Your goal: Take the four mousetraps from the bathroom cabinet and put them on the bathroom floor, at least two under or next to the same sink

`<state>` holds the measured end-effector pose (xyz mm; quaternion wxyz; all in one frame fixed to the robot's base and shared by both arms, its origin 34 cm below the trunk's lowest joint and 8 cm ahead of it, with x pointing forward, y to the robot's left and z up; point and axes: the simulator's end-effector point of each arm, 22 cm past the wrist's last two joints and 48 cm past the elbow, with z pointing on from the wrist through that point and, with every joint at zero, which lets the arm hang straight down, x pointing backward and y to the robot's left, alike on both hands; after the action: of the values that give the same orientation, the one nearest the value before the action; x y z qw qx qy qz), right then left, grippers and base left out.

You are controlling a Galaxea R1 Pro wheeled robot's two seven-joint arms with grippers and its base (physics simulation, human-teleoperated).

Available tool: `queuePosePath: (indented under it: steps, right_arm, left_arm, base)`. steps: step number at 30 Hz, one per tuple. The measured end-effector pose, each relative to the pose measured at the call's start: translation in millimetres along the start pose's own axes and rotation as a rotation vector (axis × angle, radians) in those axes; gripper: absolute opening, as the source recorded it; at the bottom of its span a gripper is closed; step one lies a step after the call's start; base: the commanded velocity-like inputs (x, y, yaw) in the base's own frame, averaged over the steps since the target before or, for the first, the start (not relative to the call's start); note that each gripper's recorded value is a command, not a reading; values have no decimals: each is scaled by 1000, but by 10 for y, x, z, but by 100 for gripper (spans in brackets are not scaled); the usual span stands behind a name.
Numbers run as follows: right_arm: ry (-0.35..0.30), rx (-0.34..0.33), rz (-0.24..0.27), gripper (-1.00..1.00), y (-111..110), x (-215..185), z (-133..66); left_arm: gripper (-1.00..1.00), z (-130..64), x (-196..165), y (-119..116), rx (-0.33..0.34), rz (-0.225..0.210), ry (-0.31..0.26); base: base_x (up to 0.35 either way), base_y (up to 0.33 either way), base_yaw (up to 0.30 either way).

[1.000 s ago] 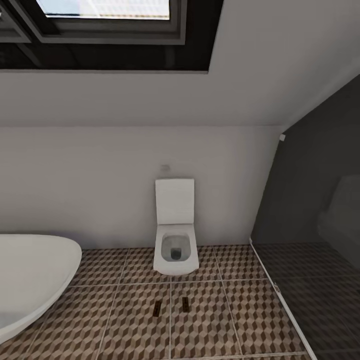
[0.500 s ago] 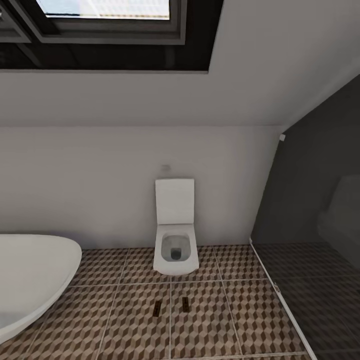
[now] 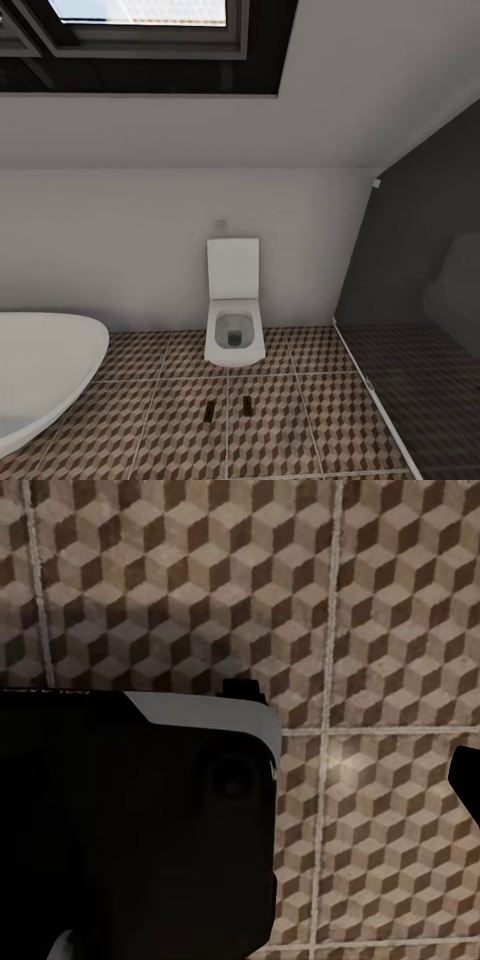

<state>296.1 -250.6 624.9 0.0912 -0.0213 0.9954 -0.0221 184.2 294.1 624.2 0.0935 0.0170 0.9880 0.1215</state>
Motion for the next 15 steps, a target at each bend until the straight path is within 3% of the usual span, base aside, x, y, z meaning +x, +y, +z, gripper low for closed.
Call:
queuePosePath:
  steps: [15]
  right_arm:
    - [0,-1,2,100,8,-1,0]
  left_arm:
    - [100,9,7,48,-6,2,2]
  base:
    - [0,0,0]
